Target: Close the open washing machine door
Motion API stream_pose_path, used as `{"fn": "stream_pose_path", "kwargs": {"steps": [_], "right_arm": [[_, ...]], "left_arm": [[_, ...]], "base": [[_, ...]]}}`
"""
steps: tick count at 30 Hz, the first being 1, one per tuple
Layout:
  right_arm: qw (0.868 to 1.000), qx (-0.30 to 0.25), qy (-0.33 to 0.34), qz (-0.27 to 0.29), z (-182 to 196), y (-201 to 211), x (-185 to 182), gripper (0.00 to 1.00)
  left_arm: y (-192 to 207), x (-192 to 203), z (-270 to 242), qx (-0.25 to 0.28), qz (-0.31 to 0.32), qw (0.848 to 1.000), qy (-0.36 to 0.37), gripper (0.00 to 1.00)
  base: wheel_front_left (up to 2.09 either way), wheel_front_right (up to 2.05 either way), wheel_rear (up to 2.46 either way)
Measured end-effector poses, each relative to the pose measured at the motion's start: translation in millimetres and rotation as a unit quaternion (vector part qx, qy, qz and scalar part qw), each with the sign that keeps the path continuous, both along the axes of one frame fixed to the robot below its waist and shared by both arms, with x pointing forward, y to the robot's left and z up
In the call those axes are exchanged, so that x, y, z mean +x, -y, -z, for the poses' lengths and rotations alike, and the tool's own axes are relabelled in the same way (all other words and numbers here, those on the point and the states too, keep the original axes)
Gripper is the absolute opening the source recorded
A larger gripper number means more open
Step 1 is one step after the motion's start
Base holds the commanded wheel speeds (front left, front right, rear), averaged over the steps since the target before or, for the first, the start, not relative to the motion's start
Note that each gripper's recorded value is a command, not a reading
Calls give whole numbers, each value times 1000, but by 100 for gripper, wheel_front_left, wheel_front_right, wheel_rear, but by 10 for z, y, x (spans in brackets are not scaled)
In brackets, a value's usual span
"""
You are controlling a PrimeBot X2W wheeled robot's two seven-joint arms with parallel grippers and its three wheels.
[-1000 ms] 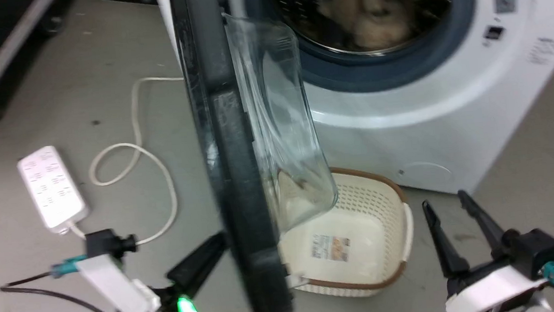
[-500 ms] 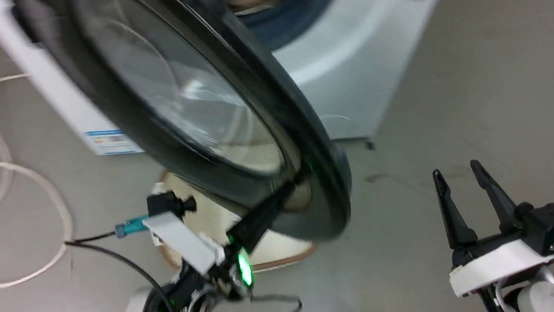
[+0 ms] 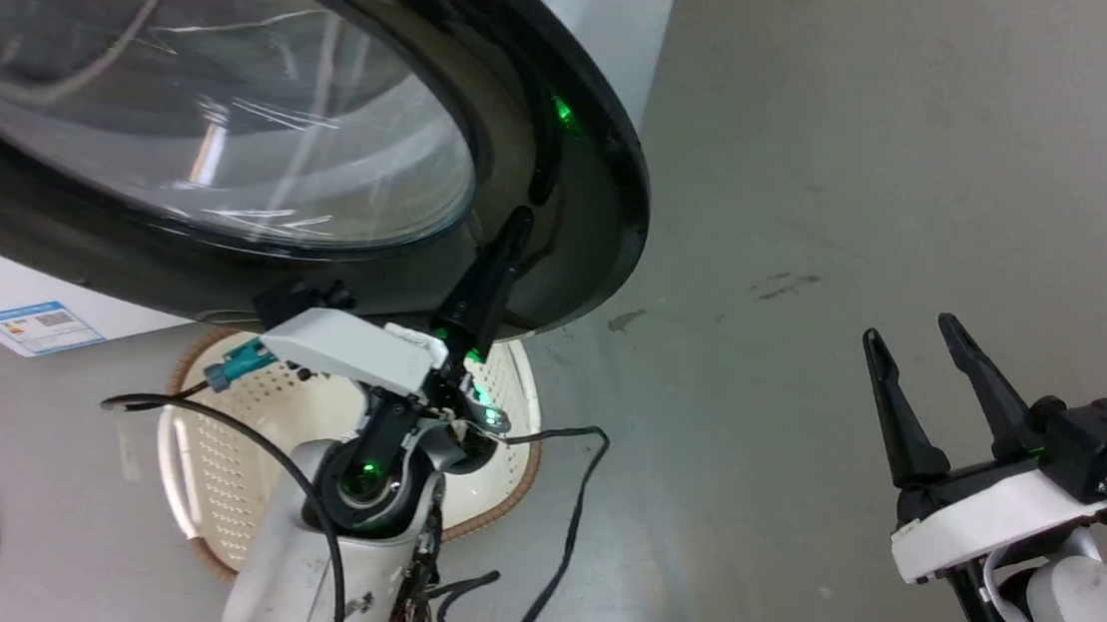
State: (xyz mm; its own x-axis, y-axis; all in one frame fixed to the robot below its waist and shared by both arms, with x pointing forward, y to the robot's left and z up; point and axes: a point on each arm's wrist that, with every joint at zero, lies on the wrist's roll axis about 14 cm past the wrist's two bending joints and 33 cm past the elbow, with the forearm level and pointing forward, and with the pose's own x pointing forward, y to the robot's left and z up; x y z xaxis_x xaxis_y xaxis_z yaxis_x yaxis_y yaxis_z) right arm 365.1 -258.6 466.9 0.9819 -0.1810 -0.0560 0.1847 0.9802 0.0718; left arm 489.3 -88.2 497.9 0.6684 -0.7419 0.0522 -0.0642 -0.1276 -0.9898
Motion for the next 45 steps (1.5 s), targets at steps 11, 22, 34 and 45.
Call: {"fn": "stream_pose_path", "kwargs": {"steps": [11,22,34,45], "right_arm": [[997,7,41,-70,-207,-458,123,100],[984,11,79,-158,-439,-1021,108,100],[976,14,86,-199,-497,-1304,20,100],[961,5,71,-268,-402,-1582,139,0]], "left_arm": [[-1003,-508,-61,227,-96,955,167,100],[-2652,-968,-558,586,-343,648,345,100],[-2745,-1539,-462,654,-343,575,353,100],[-2615,-1507,-205,663,-296,590,353,100]], "base": [[0,0,0],[0,0,0],[0,0,0],[0,0,0]]}}
